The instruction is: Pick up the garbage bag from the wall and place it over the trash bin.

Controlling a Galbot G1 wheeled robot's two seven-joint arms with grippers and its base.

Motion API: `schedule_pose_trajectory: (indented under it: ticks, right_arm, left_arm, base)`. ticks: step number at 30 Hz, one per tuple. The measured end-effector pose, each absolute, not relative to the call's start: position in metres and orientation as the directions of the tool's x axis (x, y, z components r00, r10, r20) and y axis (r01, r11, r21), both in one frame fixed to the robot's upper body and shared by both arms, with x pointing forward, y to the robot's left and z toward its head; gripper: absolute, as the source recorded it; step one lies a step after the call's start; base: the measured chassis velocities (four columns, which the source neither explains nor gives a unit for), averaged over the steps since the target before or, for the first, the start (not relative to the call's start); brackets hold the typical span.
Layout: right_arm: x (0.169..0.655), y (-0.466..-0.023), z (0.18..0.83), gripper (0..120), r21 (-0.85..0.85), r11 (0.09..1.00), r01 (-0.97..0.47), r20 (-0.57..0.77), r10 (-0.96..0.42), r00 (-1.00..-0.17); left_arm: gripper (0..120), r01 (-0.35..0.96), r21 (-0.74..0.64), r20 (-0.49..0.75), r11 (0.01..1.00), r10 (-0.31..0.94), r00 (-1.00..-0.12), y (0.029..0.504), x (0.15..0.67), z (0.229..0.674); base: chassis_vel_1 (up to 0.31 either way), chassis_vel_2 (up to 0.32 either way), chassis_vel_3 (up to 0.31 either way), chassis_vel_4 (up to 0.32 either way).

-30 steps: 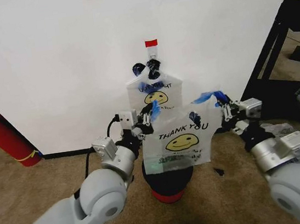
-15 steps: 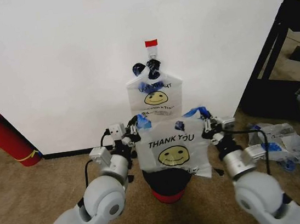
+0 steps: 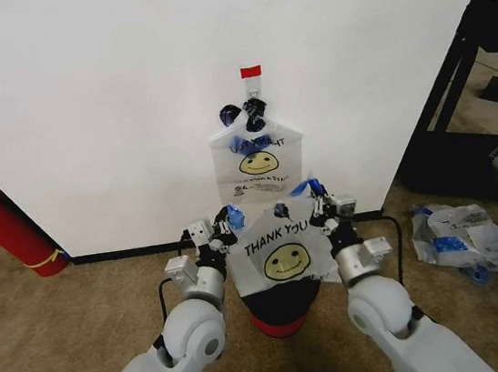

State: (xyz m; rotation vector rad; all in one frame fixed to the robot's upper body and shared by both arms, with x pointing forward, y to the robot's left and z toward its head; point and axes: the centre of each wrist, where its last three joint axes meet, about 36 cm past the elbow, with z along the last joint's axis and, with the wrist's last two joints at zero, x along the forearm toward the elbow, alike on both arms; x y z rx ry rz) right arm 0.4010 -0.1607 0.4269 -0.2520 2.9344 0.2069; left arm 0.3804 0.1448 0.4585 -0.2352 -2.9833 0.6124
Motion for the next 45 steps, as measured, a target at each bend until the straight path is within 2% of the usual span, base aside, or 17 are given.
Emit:
schedule_pose_trajectory:
  ticks: [6,9,14,20,21,28,31,34,37,40,42,45]
  right_arm:
    - [0.377,-0.162,0.404,0,0.057,0.98,-0.19,-0.151,-0.18,-0.972]
    - [0.354,-0.171,0.393,0,0.029,0.982,-0.187,-0.109,-0.183,-0.977]
    - [0.345,-0.182,0.404,0,0.033,0.983,-0.182,-0.119,-0.177,-0.977]
    - [0.323,-0.193,0.42,0,-0.022,0.96,-0.279,-0.163,-0.279,-0.946]
    - [0.323,-0.193,0.42,0,-0.022,0.96,-0.279,-0.163,-0.279,-0.946]
    - [0.319,-0.193,0.422,0,-0.064,0.948,-0.313,-0.188,-0.32,-0.929]
    - [0.321,-0.193,0.422,0,-0.067,0.948,-0.312,-0.188,-0.319,-0.929]
    - [0.322,-0.195,0.422,0,-0.076,0.947,-0.312,-0.191,-0.321,-0.928]
    - [0.322,-0.196,0.421,0,-0.085,0.947,-0.311,-0.192,-0.321,-0.927]
    - [0.324,-0.197,0.417,0,-0.107,0.946,-0.306,-0.194,-0.321,-0.927]
    - [0.325,-0.199,0.413,0,-0.125,0.945,-0.303,-0.197,-0.323,-0.926]
    - [0.326,-0.2,0.411,0,-0.14,0.943,-0.302,-0.2,-0.326,-0.924]
  left_arm:
    - [0,0.106,-0.395,0.093,0.912,0.155,-0.984,0.146,0.363,0.451]
    - [0,0.12,-0.341,0.132,0.932,0.174,-0.976,0.151,0.348,0.442]
    - [0,0.151,-0.305,0.15,0.94,0.204,-0.967,0.156,0.342,0.453]
    - [26,0.209,-0.259,0.146,0.943,0.252,-0.957,0.174,0.327,0.487]
    - [26,0.209,-0.259,0.146,0.943,0.252,-0.957,0.174,0.327,0.487]
    - [53,0.266,-0.204,0.145,0.942,0.298,-0.944,0.187,0.333,0.511]
    - [60,0.285,-0.187,0.165,0.94,0.316,-0.934,0.191,0.337,0.514]
    - [77,0.303,-0.112,0.265,0.946,0.322,-0.909,0.206,0.345,0.511]
    - [84,0.307,-0.078,0.331,0.949,0.315,-0.89,0.213,0.347,0.51]
    - [96,0.263,-0.054,0.48,0.963,0.256,-0.839,0.222,0.354,0.517]
    - [103,0.208,-0.11,0.579,0.972,0.233,-0.782,0.226,0.36,0.53]
    - [108,0.169,-0.186,0.634,0.968,0.25,-0.732,0.227,0.363,0.542]
  base:
    - [0.0,0.0,0.0,0.0]
    - [0.0,0.0,0.0,0.0]
    - [0.0,0.0,0.0,0.0]
    - [0.0,0.0,0.0,0.0]
    - [0.0,0.0,0.0,0.0]
    - [0.0,0.0,0.0,0.0]
    - [0.0,0.0,0.0,0.0]
    - [0.0,0.0,0.0,0.0]
    - [0.0,0.0,0.0,0.0]
    - [0.0,0.0,0.0,0.0]
    - [0.0,0.0,0.0,0.0]
    - [0.0,0.0,0.0,0.0]
